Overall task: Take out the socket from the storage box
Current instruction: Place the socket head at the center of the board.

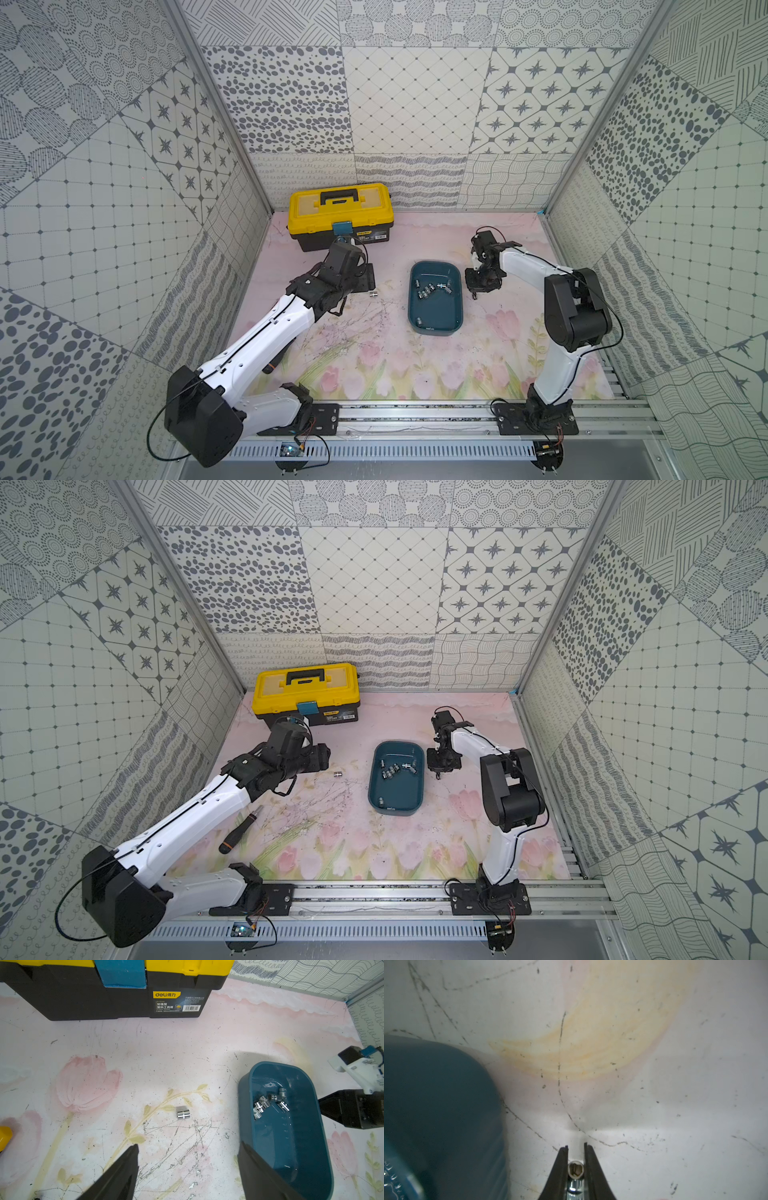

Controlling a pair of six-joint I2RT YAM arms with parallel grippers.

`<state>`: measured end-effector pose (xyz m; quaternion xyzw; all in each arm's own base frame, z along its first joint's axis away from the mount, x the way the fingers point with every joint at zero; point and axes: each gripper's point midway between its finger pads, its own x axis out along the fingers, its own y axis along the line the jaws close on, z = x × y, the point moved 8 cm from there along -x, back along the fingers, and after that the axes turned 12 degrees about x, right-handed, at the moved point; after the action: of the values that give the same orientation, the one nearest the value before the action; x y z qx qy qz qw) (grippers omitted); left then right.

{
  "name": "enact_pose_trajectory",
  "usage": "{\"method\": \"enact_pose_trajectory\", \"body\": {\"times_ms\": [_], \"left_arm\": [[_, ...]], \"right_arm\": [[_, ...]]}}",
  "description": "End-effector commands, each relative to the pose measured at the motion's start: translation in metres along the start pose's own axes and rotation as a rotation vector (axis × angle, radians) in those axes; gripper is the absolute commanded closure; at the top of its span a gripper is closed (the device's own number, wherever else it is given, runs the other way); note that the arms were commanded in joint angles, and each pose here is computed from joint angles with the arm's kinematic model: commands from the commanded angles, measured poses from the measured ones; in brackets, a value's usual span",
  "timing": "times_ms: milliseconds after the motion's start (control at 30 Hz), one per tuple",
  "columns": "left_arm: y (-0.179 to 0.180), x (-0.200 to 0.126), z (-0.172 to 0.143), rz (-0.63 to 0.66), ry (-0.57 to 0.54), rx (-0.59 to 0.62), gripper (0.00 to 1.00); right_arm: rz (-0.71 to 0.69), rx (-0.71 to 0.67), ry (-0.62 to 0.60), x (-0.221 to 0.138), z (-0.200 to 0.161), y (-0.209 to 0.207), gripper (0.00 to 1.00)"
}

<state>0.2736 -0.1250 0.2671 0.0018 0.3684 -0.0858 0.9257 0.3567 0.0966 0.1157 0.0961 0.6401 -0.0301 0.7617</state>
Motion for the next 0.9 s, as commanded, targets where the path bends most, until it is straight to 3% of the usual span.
{"method": "enact_pose_trajectory", "body": {"times_ms": [0, 233, 667, 867], "left_arm": [[-0.002, -0.001, 0.009, -0.018, -0.034, -0.007, 0.21], [-0.002, -0.001, 0.008, -0.018, -0.033, -0.012, 0.21], [-0.002, -0.005, 0.008, -0.024, -0.036, -0.015, 0.21], [-0.003, -0.007, 0.011, -0.041, -0.037, -0.016, 0.20]], "right_arm": [[-0.012, -0.005, -0.013, 0.009, 0.004, -0.002, 0.98], [-0.013, -0.004, 0.004, 0.015, 0.002, -0.002, 0.91], [-0.016, -0.002, -0.028, 0.004, 0.006, -0.003, 0.68], [-0.009, -0.004, -0.048, -0.014, 0.007, -0.004, 0.66]]}}
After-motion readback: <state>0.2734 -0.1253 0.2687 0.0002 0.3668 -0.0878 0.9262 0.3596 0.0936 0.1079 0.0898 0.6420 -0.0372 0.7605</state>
